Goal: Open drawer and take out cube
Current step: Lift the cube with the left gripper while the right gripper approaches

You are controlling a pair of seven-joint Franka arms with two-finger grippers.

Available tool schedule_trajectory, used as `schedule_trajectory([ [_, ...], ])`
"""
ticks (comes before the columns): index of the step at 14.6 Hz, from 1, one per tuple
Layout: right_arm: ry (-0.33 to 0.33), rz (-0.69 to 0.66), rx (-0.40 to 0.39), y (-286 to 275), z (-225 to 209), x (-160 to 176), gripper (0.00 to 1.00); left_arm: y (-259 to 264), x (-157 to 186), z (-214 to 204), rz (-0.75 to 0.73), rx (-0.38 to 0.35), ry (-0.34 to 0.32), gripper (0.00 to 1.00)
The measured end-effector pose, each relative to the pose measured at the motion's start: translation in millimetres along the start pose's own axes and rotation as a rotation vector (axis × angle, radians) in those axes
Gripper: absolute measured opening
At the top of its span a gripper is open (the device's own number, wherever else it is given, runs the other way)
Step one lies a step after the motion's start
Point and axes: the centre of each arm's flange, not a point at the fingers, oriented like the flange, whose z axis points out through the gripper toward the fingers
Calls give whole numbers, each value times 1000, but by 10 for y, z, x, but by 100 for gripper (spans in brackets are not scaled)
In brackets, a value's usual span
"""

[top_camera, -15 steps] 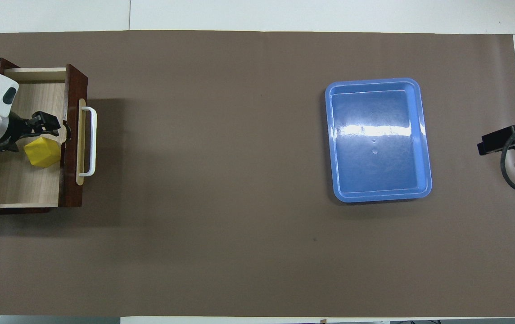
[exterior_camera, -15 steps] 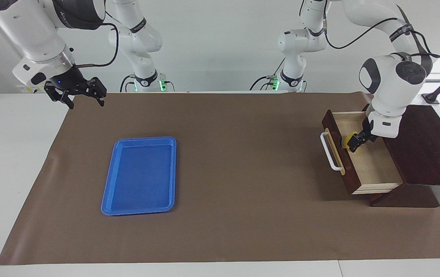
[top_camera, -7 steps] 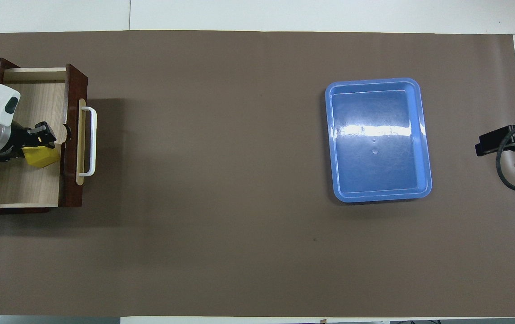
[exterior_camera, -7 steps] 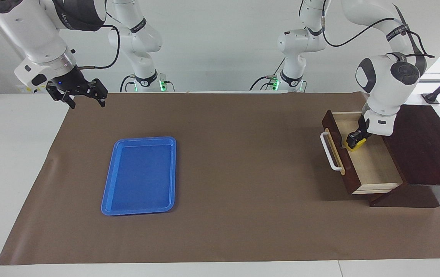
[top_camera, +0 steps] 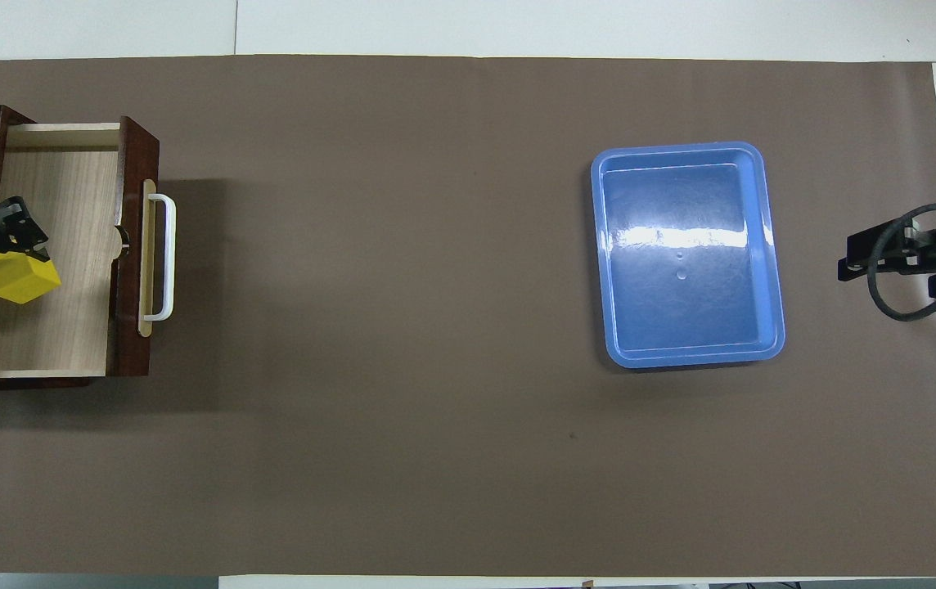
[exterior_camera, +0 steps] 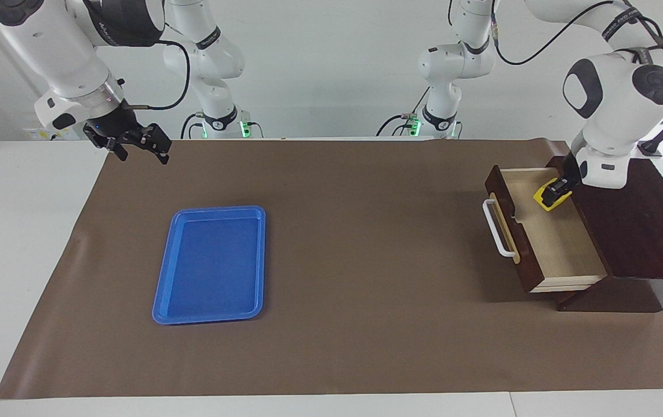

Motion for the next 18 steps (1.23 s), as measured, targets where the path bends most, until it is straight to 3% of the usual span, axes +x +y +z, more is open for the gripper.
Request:
schedule_trajectory([
  [5, -64, 278, 76, -237, 144, -70, 100, 277, -497, -409, -232, -12, -58, 55],
  [11, -207, 603, 145, -924, 437, -153, 100, 1106, -1091, -372, -589, -34, -114, 55],
  [18, -403, 920, 241, -2138, 941, -287, 100, 1841, -1953, -63, -982, -199, -120, 55],
])
